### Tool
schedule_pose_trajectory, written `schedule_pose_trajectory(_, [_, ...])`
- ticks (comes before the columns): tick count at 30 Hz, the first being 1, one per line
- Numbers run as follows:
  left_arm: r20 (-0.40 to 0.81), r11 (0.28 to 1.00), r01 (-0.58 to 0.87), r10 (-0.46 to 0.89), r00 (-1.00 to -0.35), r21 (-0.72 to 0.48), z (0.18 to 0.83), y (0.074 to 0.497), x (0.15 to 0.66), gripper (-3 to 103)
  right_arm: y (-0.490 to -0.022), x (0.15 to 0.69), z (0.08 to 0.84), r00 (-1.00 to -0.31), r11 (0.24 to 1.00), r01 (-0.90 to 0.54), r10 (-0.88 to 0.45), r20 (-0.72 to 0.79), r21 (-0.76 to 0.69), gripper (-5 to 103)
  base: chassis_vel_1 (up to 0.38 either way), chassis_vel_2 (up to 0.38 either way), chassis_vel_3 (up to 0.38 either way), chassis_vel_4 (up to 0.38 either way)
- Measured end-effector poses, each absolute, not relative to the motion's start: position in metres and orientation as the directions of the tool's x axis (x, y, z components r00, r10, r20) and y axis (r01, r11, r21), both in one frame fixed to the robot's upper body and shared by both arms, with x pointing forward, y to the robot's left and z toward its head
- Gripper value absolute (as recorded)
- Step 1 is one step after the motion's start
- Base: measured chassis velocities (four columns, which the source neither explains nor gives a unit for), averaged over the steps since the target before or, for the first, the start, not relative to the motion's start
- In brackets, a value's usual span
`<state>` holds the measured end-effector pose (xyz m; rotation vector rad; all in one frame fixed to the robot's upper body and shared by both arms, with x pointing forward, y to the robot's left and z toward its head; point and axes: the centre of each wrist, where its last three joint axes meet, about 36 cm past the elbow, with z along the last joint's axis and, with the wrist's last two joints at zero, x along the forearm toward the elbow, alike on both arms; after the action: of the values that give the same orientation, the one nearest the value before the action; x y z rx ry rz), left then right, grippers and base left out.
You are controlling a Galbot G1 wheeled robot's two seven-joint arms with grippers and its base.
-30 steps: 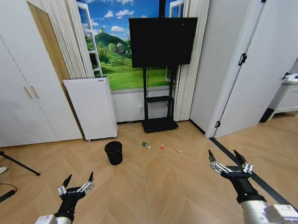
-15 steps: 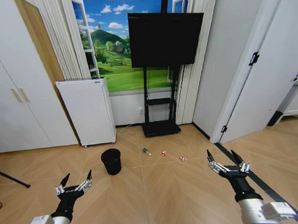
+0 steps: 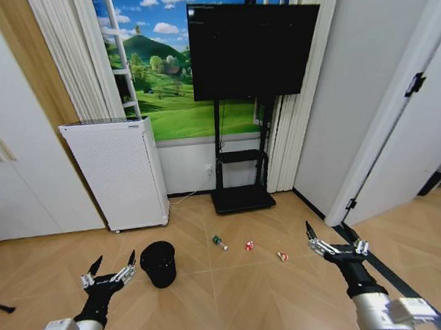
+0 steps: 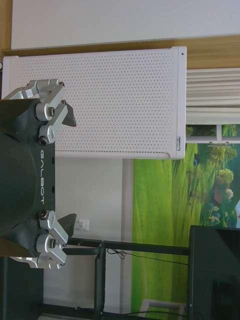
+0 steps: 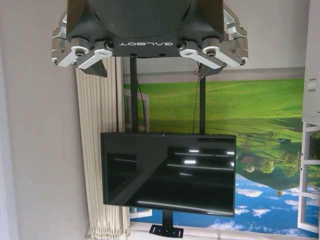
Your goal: Pick up the trash bin and place the garbage on the floor into it.
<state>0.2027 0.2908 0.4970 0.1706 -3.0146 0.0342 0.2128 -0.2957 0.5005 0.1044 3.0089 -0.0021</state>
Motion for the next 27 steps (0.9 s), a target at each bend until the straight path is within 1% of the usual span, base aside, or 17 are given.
schedule_pose_trajectory(9, [0.135,0.992,-0.127,-0.123,-0.983,-0.017,0.49,0.292,0.204,98,-0.298,0.214,0.492,-0.987,0.998,0.065,0.062,-0.149,-0.013,100,-0.345,0.353,0.353,-0.355])
schedule_pose_trajectory(14, [0.137,0.991,-0.132,-0.133,-0.982,0.011,0.487,0.293,0.204,98,-0.3,0.216,0.485,-0.981,0.998,0.062,0.058,-0.184,-0.018,100,-0.334,0.336,0.344,-0.341])
schedule_pose_trajectory(17, [0.136,0.991,-0.133,-0.133,-0.982,0.013,0.487,0.294,0.204,98,-0.3,0.217,0.484,-0.981,0.998,0.061,0.057,-0.186,-0.018,100,-0.252,0.25,0.218,-0.266])
schedule_pose_trajectory(21, [0.136,0.991,-0.134,-0.135,-0.982,0.014,0.486,0.294,0.204,98,-0.301,0.218,0.481,-0.977,0.998,0.053,0.048,-0.208,-0.021,100,-0.108,0.112,0.063,-0.019])
schedule_pose_trajectory(27, [0.133,0.99,-0.137,-0.137,-0.982,0.01,0.487,0.295,0.204,98,-0.301,0.217,0.485,-0.982,0.999,0.045,0.043,-0.184,-0.007,100,0.053,-0.054,-0.079,0.023])
